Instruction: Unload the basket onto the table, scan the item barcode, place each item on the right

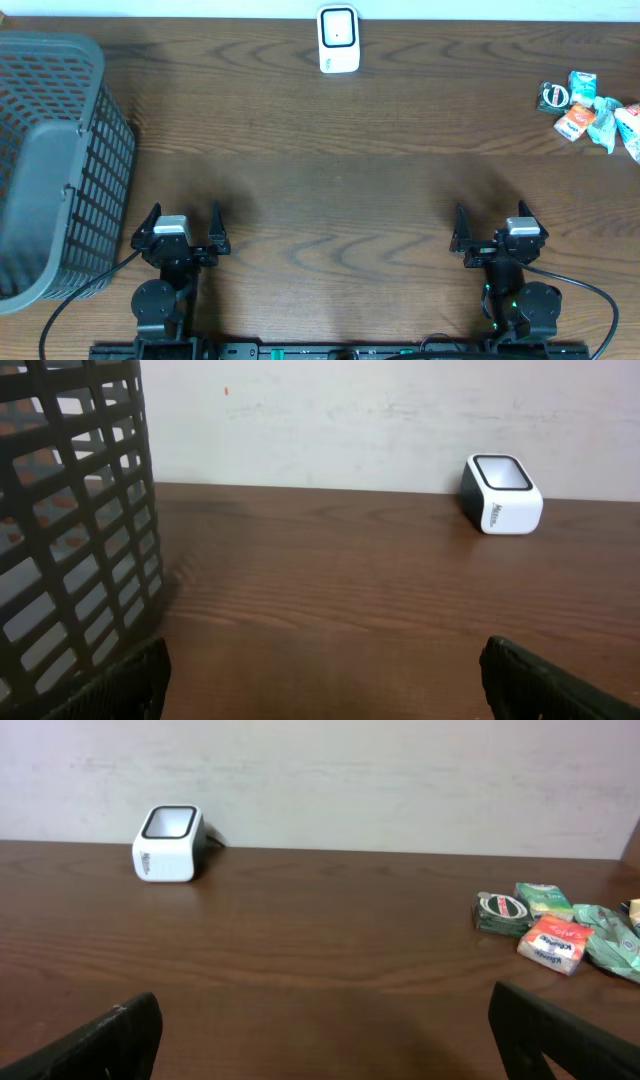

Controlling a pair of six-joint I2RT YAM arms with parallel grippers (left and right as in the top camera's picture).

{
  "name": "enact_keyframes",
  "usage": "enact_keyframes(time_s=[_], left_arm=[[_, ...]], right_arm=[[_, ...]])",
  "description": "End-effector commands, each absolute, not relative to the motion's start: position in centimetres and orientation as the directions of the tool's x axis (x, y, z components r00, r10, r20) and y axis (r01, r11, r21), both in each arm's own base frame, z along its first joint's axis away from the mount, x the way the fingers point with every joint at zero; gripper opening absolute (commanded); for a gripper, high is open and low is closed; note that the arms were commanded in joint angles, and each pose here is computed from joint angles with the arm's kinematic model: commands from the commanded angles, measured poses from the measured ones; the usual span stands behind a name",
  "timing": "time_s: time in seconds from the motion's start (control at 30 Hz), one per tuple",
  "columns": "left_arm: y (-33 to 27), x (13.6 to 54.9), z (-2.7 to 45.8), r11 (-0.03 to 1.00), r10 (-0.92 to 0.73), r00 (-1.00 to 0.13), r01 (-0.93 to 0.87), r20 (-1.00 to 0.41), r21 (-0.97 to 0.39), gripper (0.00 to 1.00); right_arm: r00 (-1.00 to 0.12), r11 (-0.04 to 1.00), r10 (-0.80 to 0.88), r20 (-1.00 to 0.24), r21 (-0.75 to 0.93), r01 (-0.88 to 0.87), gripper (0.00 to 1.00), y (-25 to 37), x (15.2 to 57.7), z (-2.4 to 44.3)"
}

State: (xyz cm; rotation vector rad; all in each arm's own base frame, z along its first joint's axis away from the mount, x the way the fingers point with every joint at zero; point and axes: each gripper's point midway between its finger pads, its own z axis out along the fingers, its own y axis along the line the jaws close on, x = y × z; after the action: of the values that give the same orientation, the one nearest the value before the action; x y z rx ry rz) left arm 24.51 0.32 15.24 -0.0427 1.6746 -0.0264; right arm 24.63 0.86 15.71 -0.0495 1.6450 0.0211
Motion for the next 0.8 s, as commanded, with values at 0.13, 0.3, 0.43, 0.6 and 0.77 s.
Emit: enact_keyframes(time_s=[0.13,0.3,0.43,0.6,0.77], left_arm=[[0.25,24.40,13.74,0.999,-0.054,-0.151,-0.011,-0.987,-0.053,0.98],[0.25,24.40,13.74,0.999,-0.054,-0.151,-0.011,-0.987,-0.053,0.98],[0.25,24.40,13.74,0.999,-0.054,-0.151,-0.011,-0.987,-0.053,0.98],[0.25,24.40,13.74,0.999,-0.054,-0.151,-0.011,-0.987,-0.053,0.98],[0.25,24.40,13.74,0.999,-0.054,-0.151,-0.011,-0.987,-0.053,0.98]], right_arm=[[-0.074,0.999,-0.013,-0.997,-0.011,-0.037,0.99,0.67,24.61,15.66],[-0.074,0.999,-0.013,-0.997,-0.011,-0.037,0.99,0.67,24.61,15.66],[-0.074,0.999,-0.013,-0.997,-0.011,-0.037,0.99,0.67,24.61,15.66],[-0.074,0.999,-0.013,-0.997,-0.011,-0.037,0.99,0.67,24.61,15.66],[-0.074,0.999,-0.013,-0.997,-0.011,-0.037,0.99,0.67,24.61,15.66]])
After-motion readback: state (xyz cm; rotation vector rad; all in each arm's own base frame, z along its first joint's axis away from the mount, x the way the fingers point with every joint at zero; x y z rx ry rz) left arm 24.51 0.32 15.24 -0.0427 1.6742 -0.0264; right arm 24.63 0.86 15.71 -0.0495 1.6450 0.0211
